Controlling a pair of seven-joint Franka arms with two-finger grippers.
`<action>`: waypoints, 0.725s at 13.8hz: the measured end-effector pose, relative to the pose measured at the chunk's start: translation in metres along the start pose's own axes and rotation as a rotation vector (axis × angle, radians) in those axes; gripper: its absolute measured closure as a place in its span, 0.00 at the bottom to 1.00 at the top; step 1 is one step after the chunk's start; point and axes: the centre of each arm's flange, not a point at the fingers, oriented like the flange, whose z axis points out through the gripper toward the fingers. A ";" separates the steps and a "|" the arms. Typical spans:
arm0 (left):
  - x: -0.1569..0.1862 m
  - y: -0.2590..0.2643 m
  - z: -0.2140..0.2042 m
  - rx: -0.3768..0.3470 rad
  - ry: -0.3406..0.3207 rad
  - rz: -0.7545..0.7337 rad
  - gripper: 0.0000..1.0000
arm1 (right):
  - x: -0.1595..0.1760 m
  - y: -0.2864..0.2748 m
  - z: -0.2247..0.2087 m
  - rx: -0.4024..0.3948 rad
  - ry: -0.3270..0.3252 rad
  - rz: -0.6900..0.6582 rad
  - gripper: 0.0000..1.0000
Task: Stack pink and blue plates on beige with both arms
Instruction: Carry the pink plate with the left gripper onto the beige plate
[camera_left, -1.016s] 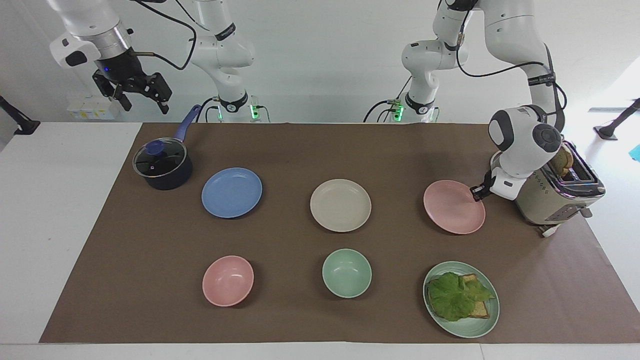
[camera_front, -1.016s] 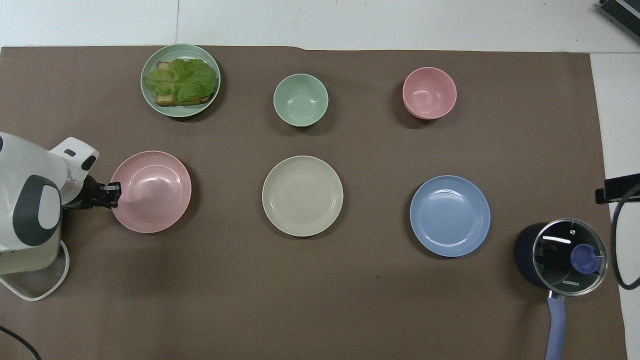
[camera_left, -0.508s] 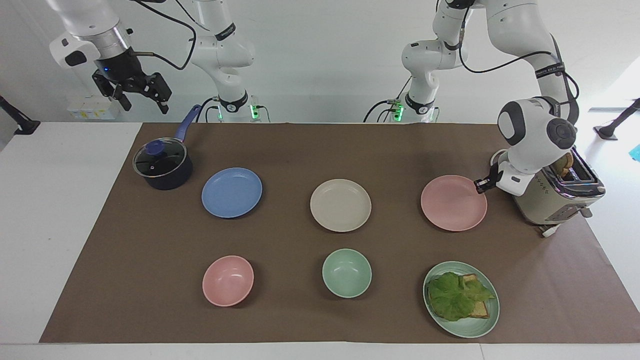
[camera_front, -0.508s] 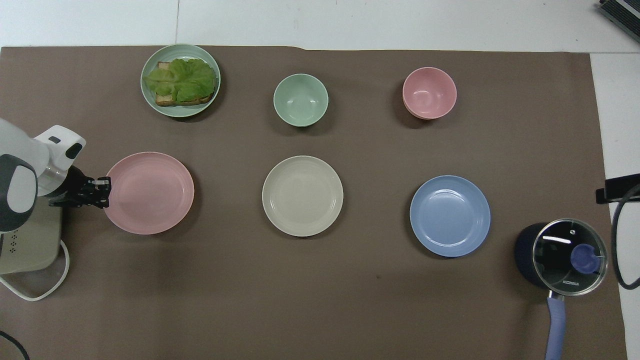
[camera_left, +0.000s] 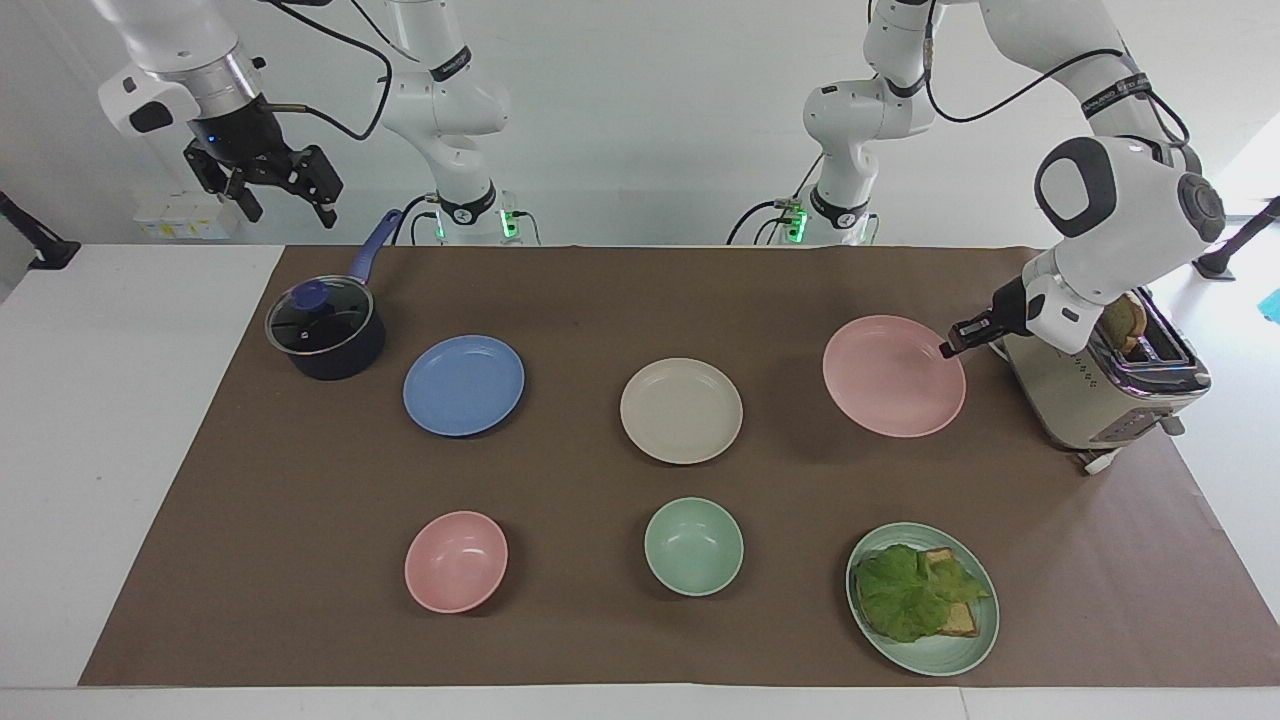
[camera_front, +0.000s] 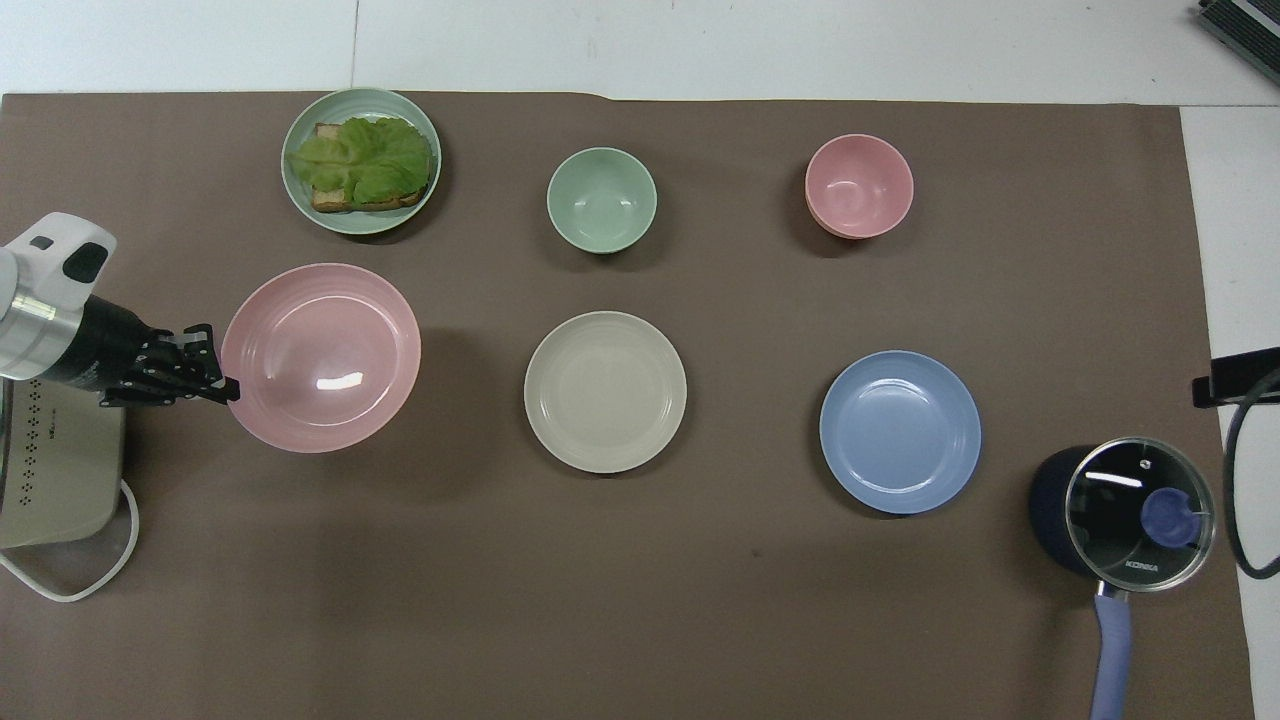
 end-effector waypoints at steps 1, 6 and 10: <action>-0.007 0.017 0.006 -0.014 -0.014 -0.006 0.96 | 0.000 0.000 0.000 0.000 0.000 0.000 0.00; -0.060 0.149 0.061 0.010 0.016 -0.073 0.96 | 0.000 0.000 0.000 0.000 0.000 0.000 0.00; -0.099 0.209 0.100 -0.001 0.069 -0.099 0.96 | 0.000 0.001 0.000 0.000 0.000 0.003 0.00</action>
